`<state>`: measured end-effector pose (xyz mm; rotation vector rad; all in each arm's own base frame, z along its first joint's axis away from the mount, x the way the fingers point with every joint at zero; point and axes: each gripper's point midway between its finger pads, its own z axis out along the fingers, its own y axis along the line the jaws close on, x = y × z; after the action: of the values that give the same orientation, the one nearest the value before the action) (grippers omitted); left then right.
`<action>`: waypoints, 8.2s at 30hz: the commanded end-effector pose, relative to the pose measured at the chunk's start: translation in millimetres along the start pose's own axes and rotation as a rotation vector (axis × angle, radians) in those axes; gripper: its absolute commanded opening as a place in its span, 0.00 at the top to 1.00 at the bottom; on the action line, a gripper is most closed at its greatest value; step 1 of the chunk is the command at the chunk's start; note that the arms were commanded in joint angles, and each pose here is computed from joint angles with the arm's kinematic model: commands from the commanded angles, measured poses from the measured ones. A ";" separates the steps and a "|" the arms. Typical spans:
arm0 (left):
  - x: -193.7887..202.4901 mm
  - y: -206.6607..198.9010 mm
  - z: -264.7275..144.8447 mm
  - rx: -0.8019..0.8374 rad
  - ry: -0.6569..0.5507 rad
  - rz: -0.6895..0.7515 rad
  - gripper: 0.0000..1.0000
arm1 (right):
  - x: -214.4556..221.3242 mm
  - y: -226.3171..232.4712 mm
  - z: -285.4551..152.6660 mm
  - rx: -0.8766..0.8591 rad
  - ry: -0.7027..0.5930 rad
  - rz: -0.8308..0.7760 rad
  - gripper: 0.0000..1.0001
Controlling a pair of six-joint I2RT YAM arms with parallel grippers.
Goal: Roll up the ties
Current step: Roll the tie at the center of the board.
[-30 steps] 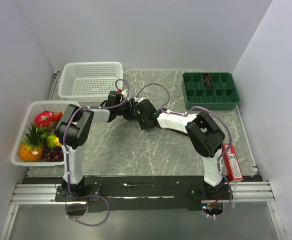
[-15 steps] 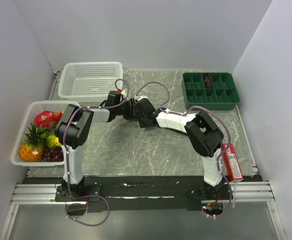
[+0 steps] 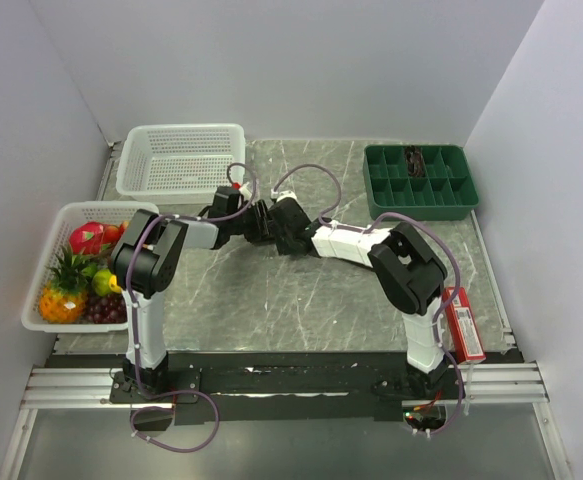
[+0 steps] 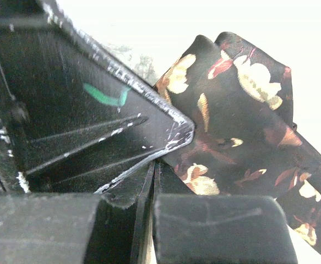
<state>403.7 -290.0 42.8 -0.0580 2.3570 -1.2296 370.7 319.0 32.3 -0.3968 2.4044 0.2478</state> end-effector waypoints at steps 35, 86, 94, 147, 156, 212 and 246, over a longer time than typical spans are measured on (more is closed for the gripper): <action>-32.6 -33.4 -15.1 -0.006 -0.106 -0.070 0.85 | -31.9 -67.9 -40.1 -0.028 -0.144 0.205 1.00; -40.2 -83.3 -13.2 0.214 -0.157 0.085 0.51 | -47.3 -70.1 13.0 -0.192 -0.105 0.319 1.00; -30.5 -84.8 -2.6 0.218 -0.111 0.121 0.51 | -44.2 -77.9 4.4 -0.214 -0.105 0.348 1.00; -58.8 -5.2 -10.8 0.000 -0.203 0.112 0.09 | -107.1 -60.0 -64.0 -0.356 -0.352 0.319 1.00; -54.4 1.1 -6.1 0.000 -0.193 0.098 0.24 | -104.5 -44.8 -19.7 -0.429 -0.242 0.358 1.00; -32.2 18.0 8.6 0.069 -0.183 0.053 0.87 | -139.9 -95.0 62.2 -0.234 -0.121 0.412 1.00; -28.8 8.4 15.0 0.130 -0.174 0.042 0.84 | -88.2 -43.0 39.3 -0.381 0.066 0.383 1.00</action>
<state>440.9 -280.9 45.1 -0.0587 2.1011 -1.2371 469.5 310.9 24.5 -0.0941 2.5474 0.8868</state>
